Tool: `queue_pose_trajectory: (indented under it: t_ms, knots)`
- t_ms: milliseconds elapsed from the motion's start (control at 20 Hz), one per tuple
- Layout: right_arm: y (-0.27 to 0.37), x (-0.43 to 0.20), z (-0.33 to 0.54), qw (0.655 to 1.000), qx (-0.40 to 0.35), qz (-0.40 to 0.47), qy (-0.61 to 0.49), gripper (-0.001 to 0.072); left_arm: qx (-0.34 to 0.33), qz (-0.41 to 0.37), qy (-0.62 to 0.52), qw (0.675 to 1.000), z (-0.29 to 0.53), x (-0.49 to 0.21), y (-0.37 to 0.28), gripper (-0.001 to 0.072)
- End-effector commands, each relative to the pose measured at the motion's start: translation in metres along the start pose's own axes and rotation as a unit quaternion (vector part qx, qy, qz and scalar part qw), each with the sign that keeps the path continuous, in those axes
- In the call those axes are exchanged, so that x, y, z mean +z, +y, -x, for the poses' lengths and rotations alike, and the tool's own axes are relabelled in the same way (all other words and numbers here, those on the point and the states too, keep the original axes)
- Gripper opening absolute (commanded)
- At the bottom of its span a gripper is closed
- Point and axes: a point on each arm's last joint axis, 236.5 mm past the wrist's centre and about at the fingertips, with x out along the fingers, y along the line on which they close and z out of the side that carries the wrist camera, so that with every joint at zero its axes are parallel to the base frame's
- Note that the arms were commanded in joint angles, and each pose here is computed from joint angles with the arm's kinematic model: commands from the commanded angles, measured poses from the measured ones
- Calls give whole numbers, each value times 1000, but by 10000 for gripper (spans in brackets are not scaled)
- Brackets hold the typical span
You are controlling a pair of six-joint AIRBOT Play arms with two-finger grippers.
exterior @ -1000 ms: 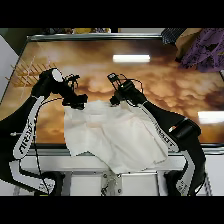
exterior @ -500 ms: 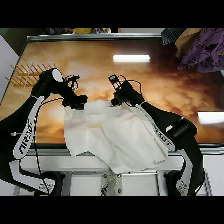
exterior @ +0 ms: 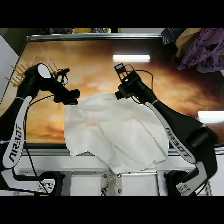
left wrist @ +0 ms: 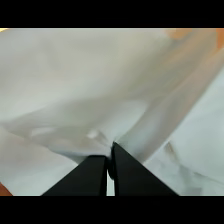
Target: Fold the clothes and pants, and hang the long-sleeved shirts on hangers.
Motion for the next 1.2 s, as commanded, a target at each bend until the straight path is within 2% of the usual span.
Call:
queue_pose_trajectory:
  t_ms: [0,200,350,600,650,700,750,900,1150]
  knots:
    - [-2,-28,61,999,3,-34,-1,23,-2,-23,-52,998,38,2,-9,28]
    - [26,-110,100,997,13,-69,24,22,-3,-37,-78,996,53,-10,-14,28]
    - [41,-168,114,993,13,-106,43,23,-1,-13,-57,998,19,-46,1,27]
    - [66,-190,119,991,21,-123,45,22,-31,31,-29,999,-34,-104,9,40]
    - [66,-191,117,991,19,-124,47,23,-34,33,-34,998,-35,-107,8,300]
    - [66,-191,116,991,17,-125,48,23,-34,31,-46,998,-32,-107,8,660]
    - [67,-191,115,991,17,-125,49,23,-35,29,-63,997,-24,-105,5,679]
    - [67,-191,115,991,17,-125,50,23,-43,34,-136,989,10,-95,-8,674]
    - [67,-191,115,990,17,-128,49,23,-72,-32,-177,981,38,-118,-65,674]
